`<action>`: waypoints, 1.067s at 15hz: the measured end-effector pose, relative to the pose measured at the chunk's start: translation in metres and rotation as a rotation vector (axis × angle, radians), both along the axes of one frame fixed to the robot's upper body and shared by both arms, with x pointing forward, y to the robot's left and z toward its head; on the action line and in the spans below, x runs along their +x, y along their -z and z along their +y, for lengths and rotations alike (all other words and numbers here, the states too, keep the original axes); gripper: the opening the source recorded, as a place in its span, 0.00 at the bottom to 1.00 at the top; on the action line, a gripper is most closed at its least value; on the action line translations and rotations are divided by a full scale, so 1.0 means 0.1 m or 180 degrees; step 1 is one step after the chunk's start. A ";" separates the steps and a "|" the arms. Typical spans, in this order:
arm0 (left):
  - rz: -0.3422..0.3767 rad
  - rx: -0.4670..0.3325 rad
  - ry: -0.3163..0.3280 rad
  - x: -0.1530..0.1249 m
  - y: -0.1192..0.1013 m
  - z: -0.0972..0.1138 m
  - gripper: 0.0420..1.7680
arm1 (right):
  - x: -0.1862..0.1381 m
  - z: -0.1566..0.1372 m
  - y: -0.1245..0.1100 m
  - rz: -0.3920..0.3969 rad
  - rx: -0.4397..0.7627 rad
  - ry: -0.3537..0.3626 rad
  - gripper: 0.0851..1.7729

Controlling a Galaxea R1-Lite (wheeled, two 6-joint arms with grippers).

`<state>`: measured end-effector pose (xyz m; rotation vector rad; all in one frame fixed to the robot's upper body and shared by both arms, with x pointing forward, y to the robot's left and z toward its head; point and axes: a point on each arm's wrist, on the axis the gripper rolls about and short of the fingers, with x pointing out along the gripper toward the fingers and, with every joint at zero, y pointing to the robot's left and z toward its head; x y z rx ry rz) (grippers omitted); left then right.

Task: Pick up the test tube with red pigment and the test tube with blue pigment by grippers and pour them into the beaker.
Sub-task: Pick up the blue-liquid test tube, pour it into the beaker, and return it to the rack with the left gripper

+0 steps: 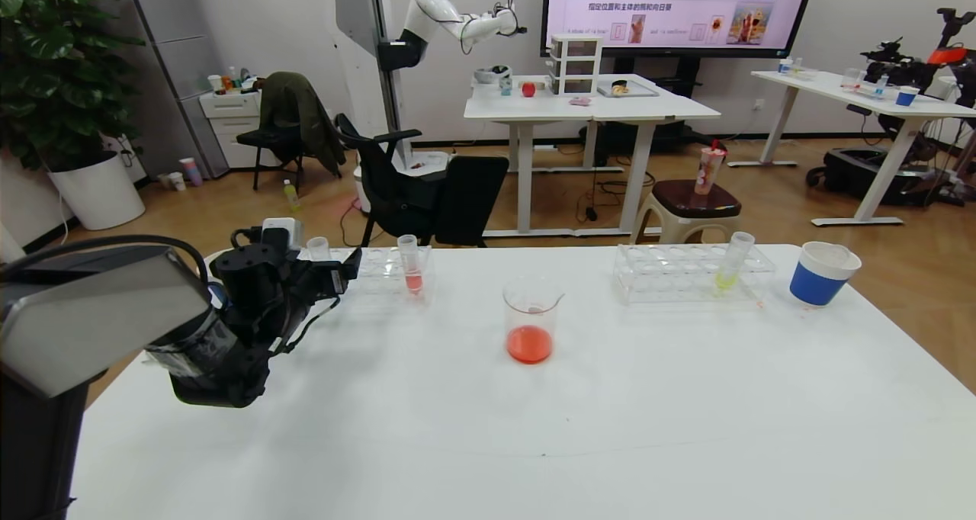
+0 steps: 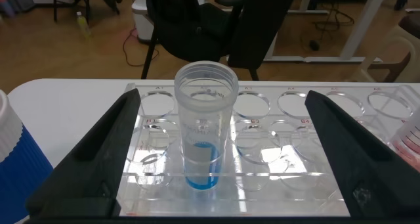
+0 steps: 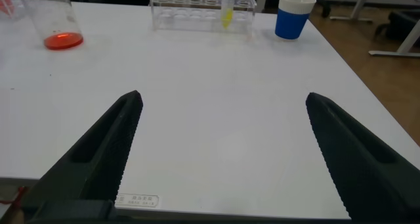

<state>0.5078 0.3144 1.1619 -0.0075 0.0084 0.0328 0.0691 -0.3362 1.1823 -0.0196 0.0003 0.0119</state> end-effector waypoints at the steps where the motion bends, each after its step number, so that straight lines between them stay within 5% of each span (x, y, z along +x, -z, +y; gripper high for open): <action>1: -0.0003 -0.0010 -0.0008 0.01 0.01 0.01 0.99 | 0.00 0.00 0.00 0.0001 0.0000 0.0001 0.98; 6: -0.0021 -0.0013 -0.0031 0.06 0.04 0.04 0.93 | 0.00 0.00 0.00 0.0001 0.0000 0.0000 0.98; 9: -0.0056 -0.0014 -0.0030 0.08 0.02 0.02 0.27 | 0.00 0.00 0.00 0.0000 0.0000 0.0003 0.98; 10: -0.0063 -0.0012 -0.0020 0.08 0.02 0.02 0.17 | 0.00 0.00 0.00 0.0001 0.0000 0.0000 0.98; 12: -0.0088 -0.0007 -0.0017 0.10 0.00 0.01 0.28 | 0.00 0.00 0.00 0.0001 0.0001 -0.0001 0.98; 16: -0.0146 0.0001 -0.0008 0.09 -0.13 0.00 0.27 | 0.00 0.00 0.00 0.0001 0.0001 0.0001 0.98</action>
